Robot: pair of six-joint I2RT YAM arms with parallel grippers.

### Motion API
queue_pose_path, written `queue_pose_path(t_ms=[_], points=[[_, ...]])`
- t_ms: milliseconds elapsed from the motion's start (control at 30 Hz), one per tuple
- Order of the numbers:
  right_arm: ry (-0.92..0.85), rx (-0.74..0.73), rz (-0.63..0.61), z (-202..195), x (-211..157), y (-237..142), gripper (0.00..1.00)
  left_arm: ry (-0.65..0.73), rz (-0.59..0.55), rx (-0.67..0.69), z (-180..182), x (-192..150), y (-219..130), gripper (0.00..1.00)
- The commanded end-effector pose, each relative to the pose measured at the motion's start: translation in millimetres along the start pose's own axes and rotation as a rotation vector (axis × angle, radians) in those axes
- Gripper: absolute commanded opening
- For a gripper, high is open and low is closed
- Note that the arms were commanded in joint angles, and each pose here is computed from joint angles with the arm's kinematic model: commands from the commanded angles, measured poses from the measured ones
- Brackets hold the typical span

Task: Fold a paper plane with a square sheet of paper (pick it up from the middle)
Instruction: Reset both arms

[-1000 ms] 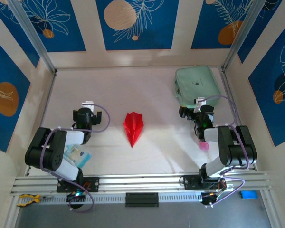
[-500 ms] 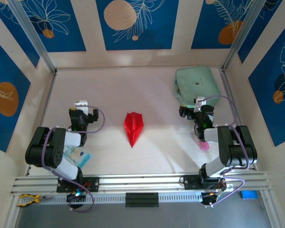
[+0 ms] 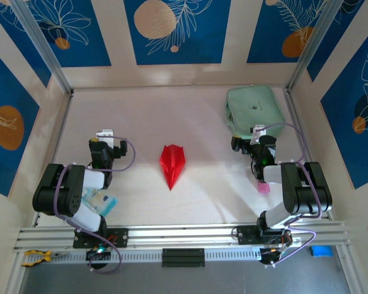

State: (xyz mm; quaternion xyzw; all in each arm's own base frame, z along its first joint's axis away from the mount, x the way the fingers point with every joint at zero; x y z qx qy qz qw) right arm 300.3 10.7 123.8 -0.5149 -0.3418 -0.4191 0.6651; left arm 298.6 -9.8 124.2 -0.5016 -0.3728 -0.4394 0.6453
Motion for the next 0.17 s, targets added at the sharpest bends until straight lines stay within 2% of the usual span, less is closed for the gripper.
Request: queue_pose_path(t_ms=[0, 133], points=[[-0.011, 0.001, -0.033, 2.1, 7.1, 1.5, 0.99, -0.018, -0.024, -0.017, -1.5, 0.6, -1.0, 1.00], [-0.014, 0.001, -0.036, 2.4, 7.0, 1.0, 0.99, -0.018, -0.024, -0.017, -1.5, 0.5, -1.1, 1.00]])
Point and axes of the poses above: each hand's point on the last joint's axis, 136 mm out from that joint toward the fingers, its own y axis out along the fingers, its own z axis along the line the jaws close on, x = y × z, the point moved 10 cm from there along -y, back along the fingers, and after that the axes turned 7 degrees about y, right-handed, at the moved point
